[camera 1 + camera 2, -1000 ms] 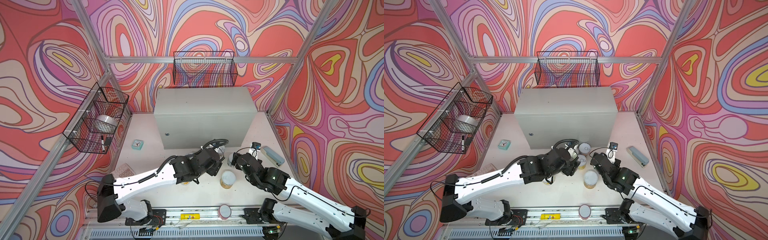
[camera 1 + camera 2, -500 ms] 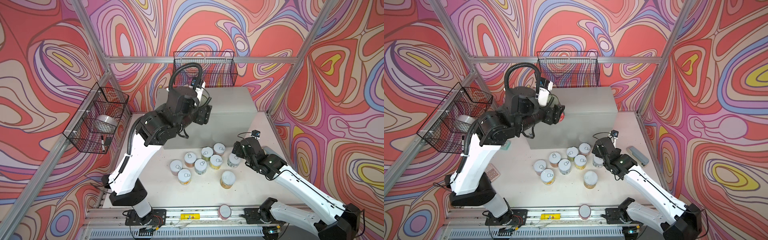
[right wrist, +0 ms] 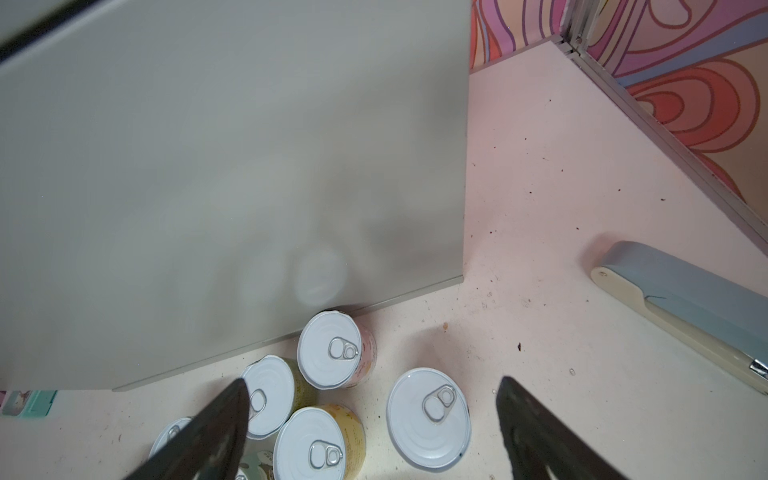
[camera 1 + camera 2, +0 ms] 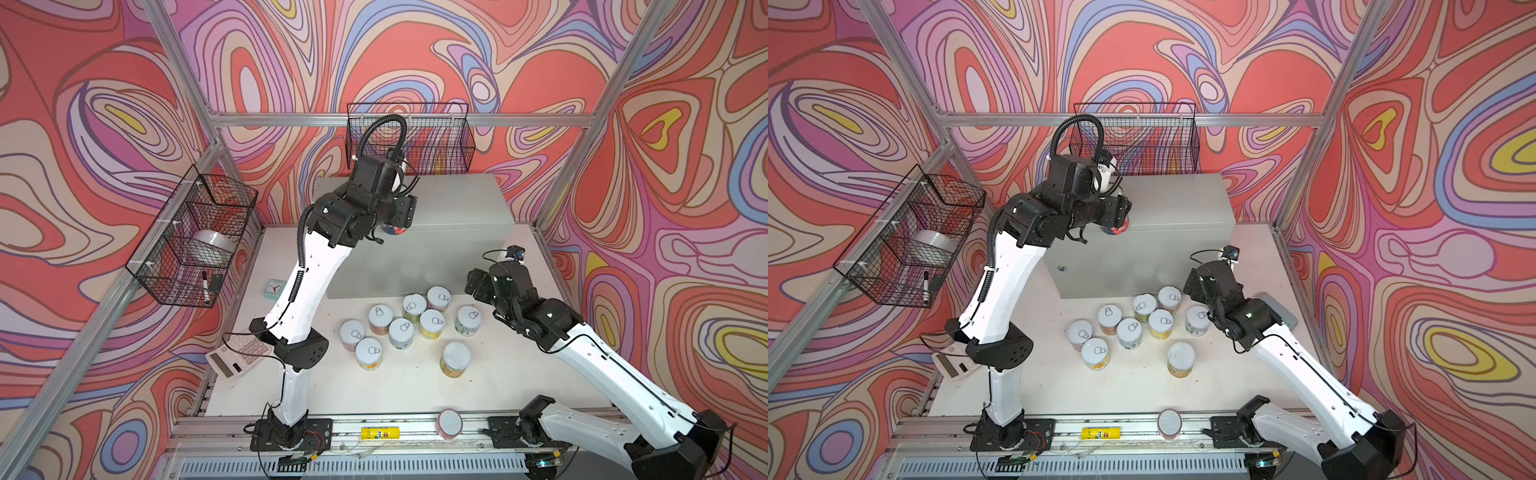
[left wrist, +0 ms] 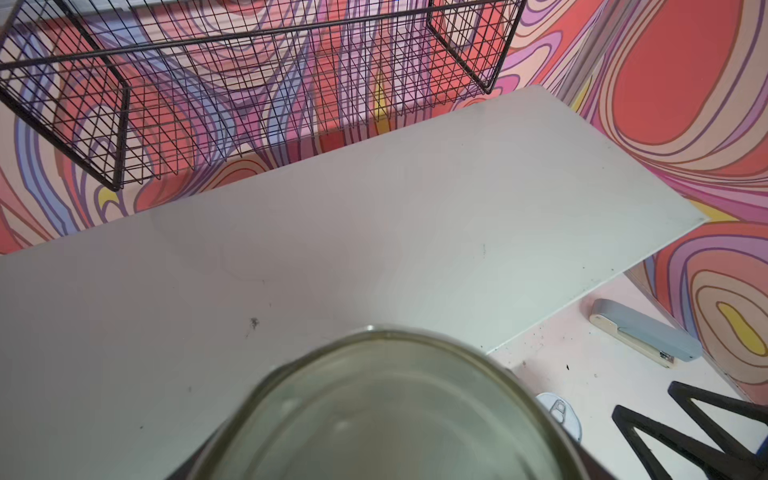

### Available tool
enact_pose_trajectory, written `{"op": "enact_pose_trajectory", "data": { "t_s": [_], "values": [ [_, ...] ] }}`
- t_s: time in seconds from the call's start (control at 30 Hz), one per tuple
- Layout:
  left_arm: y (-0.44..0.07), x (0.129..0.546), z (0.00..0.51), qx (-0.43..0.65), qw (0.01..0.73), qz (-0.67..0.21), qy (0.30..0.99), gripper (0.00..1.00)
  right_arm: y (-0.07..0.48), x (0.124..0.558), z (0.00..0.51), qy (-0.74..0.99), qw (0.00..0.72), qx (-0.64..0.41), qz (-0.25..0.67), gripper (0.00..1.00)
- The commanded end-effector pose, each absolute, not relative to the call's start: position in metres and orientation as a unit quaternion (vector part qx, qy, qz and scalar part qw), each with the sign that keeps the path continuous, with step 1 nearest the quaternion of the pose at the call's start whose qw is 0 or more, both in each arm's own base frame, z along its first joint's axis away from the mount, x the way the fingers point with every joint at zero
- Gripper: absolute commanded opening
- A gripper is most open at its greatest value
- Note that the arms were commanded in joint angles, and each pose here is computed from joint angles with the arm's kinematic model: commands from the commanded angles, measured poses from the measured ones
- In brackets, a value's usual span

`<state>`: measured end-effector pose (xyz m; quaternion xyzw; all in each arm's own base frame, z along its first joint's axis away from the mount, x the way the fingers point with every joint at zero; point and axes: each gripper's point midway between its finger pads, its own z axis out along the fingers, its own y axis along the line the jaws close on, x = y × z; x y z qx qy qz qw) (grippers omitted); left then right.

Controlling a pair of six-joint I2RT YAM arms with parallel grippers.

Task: Place and organize the canned foods onto the counter
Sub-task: 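Lower the tomato can onto the gray cabinet top and open left gripper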

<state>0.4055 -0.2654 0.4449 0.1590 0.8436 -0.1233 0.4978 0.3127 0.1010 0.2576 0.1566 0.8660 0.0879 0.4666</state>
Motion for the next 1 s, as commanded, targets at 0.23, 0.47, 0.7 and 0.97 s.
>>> {"op": "enact_pose_trajectory", "data": {
  "t_s": [0.23,0.47,0.7,0.97],
  "values": [
    [-0.252,0.435,0.497,0.109,0.578,-0.169,0.791,0.00,0.103,0.320,0.271,0.864,0.470,0.156,0.089,0.95],
    [-0.240,0.458,0.490,0.078,0.578,-0.174,0.793,0.00,0.106,0.327,0.278,0.864,0.472,0.151,0.085,0.95],
    [-0.238,0.463,0.487,0.070,0.580,-0.165,0.795,0.00,0.111,0.333,0.279,0.867,0.470,0.144,0.085,0.96],
    [-0.239,0.467,0.482,0.071,0.577,-0.159,0.798,0.41,0.117,0.338,0.277,0.868,0.469,0.135,0.091,0.98]
  ]
}}
